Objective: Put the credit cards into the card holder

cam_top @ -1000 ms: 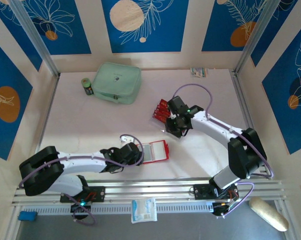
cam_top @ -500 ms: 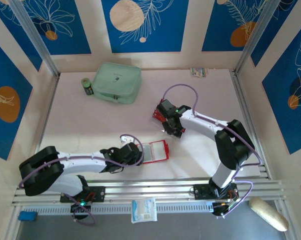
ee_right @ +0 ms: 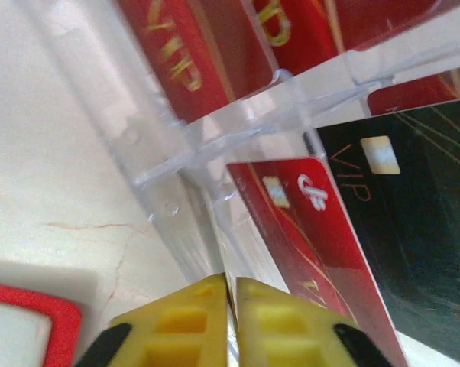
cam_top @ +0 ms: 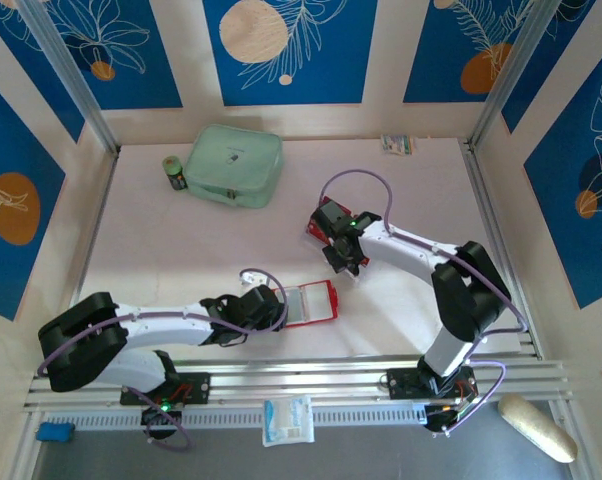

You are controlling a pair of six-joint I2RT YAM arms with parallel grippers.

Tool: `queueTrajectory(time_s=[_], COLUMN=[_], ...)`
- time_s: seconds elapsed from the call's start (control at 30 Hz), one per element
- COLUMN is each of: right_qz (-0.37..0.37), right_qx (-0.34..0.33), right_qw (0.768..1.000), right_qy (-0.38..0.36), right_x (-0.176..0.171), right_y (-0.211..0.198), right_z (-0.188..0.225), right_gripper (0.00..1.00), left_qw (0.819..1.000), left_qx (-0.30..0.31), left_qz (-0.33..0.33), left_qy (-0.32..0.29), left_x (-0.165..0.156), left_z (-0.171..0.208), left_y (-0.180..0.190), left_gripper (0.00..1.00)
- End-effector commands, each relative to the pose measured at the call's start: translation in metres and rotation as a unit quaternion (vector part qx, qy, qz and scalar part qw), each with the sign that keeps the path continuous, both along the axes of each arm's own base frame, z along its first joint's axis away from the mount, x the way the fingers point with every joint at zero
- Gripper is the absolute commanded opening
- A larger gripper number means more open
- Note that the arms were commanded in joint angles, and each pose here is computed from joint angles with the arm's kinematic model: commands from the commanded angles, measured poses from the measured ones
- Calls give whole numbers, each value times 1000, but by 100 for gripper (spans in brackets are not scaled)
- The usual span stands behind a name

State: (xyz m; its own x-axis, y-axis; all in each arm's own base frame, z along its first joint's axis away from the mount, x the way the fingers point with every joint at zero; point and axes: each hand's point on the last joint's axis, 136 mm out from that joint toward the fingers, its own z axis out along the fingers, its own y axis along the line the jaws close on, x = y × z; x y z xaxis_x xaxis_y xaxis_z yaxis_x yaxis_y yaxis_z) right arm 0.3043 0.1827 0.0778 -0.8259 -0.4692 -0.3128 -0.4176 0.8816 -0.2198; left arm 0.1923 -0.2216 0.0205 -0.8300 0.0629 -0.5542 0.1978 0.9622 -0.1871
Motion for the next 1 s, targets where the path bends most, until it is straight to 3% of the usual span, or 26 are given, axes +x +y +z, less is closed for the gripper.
queueTrajectory(time_s=[0.0, 0.1, 0.3, 0.43, 0.7, 0.97], right_qz=[36, 52, 60, 34, -20, -52], right_qx=[34, 54, 104, 201, 381, 441], right_qw=[999, 997, 991, 978, 923, 889], right_qy=[-22, -35, -59, -39, 47, 112], right_x=[-1, -3, -14, -31, -70, -91], right_y=[12, 20, 38, 55, 86, 97], right_z=[21, 38, 72, 83, 60, 22], right_gripper=[5, 0, 0, 0, 0, 0], left_qw=[999, 999, 998, 998, 997, 997], left_qx=[29, 31, 34, 37, 47, 48], left_qz=[-4, -3, 0, 1, 3, 6], left_qy=[45, 45, 49, 52, 56, 56], left_x=[-16, -16, -17, -18, -20, -21], left_z=[-23, -22, -22, -22, -21, -18], left_y=[15, 16, 18, 19, 23, 27], left_gripper=[94, 94, 94, 94, 94, 94])
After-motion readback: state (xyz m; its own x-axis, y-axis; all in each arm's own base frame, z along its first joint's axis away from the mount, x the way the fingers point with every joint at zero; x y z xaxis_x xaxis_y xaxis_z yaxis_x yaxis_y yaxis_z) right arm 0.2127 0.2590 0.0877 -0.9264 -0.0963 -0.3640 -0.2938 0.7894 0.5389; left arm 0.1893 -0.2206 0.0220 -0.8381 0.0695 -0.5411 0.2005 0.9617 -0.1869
